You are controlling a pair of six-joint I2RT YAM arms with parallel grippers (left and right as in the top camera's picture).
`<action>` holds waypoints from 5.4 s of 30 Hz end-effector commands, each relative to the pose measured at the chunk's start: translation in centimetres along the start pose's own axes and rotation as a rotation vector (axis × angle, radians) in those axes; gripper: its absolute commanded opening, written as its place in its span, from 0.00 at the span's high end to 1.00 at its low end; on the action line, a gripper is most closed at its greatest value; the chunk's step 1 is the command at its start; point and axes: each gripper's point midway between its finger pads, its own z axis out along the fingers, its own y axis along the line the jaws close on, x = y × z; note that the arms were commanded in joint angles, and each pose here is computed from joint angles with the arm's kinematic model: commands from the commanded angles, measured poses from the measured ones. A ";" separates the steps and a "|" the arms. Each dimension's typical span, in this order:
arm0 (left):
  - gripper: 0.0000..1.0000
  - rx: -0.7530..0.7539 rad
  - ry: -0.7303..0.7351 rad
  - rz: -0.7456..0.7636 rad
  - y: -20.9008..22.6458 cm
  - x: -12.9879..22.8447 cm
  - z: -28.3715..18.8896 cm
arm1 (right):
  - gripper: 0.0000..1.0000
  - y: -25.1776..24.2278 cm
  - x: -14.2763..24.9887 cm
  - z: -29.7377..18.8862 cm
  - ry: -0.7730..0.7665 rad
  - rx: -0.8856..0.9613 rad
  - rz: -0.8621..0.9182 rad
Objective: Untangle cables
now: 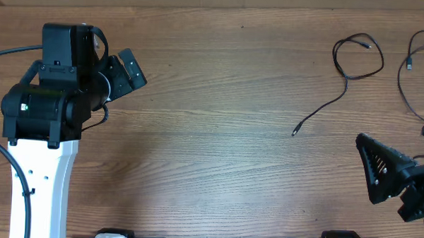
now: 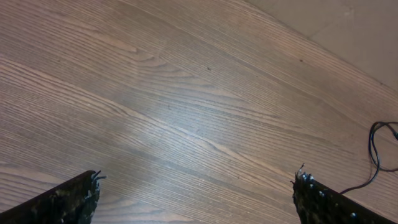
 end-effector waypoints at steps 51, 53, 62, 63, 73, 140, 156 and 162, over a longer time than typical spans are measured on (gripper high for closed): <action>0.00 -0.009 -0.008 -0.015 0.0 -0.2 0.0 | 0.00 -3.2 13.9 12.0 -0.368 -0.071 -0.226; 0.00 -0.009 -0.008 -0.015 0.0 -0.2 0.0 | 0.00 -3.8 14.5 13.7 -0.421 -0.063 -0.241; 0.00 -0.009 -0.008 -0.015 0.0 -0.2 0.0 | 0.00 -6.0 19.1 16.2 -0.492 -0.012 -0.251; 0.00 -0.009 -0.008 -0.015 0.0 -0.2 0.0 | 0.00 -6.3 19.3 16.2 -0.495 0.002 -0.249; 0.00 -0.009 -0.008 -0.015 0.0 -0.2 0.0 | 0.00 -11.9 21.2 17.8 -0.517 0.200 -0.214; 0.00 0.233 -0.670 0.235 8.5 11.5 -4.8 | 0.00 -14.9 24.3 19.3 -0.451 0.298 -0.070; 0.00 0.176 -0.787 0.283 11.2 13.0 7.8 | 0.00 -14.9 24.3 19.3 -0.451 0.298 -0.070; 0.00 0.219 -0.791 0.452 9.7 13.8 8.1 | 0.00 -14.9 24.3 19.3 -0.451 0.298 -0.070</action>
